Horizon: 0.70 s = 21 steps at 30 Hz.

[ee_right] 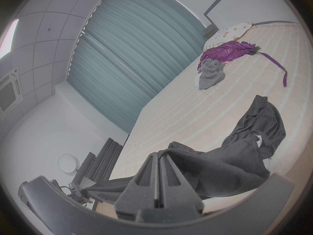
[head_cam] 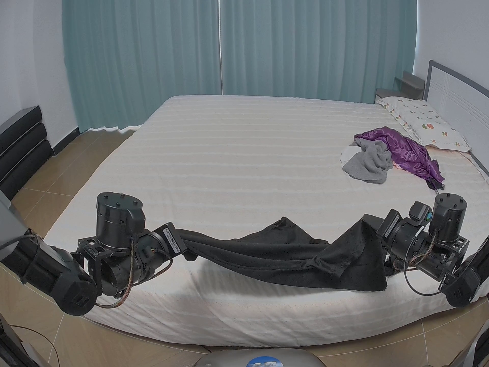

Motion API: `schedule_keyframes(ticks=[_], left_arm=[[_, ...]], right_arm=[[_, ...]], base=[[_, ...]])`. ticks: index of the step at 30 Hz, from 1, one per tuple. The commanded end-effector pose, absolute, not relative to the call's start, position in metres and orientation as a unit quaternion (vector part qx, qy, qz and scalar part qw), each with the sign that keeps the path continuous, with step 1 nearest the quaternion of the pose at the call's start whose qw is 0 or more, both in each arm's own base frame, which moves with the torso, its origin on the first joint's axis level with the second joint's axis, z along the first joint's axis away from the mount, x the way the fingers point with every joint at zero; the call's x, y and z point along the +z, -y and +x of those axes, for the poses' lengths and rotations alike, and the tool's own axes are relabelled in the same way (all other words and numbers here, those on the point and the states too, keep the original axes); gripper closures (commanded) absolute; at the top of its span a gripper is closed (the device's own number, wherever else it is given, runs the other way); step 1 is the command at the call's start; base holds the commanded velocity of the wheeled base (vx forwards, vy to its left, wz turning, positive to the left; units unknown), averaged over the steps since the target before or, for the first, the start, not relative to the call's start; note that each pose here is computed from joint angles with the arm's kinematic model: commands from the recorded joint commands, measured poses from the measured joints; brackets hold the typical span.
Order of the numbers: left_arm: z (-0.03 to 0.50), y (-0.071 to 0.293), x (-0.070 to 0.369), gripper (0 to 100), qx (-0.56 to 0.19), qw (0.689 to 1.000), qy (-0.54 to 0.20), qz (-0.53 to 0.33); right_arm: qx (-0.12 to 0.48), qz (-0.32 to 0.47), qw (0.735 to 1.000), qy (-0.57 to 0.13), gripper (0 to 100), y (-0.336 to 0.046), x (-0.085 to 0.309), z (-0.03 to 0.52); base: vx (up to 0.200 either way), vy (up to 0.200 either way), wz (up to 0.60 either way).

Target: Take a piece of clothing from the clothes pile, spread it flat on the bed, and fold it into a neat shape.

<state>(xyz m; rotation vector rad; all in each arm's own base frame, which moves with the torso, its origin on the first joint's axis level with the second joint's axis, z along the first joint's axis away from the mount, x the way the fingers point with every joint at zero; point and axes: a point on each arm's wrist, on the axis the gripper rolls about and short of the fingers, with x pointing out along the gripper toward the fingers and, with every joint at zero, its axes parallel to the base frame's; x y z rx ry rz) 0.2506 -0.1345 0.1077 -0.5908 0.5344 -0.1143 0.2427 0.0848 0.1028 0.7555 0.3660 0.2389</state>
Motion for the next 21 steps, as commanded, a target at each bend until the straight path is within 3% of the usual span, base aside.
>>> schedule_keyframes(ticks=[1,21], left_arm=[[0.250,0.134,0.107,100,-0.055,0.920,-0.261,-0.287],[0.246,0.134,0.111,100,-0.060,0.920,-0.257,-0.289]], right_arm=[[0.116,0.366,0.906,-0.176,100,-0.084,0.104,0.241],[0.118,0.367,0.908,-0.166,100,-0.079,0.111,0.227]], base=[[0.000,0.000,0.00],[0.000,0.000,0.00]])
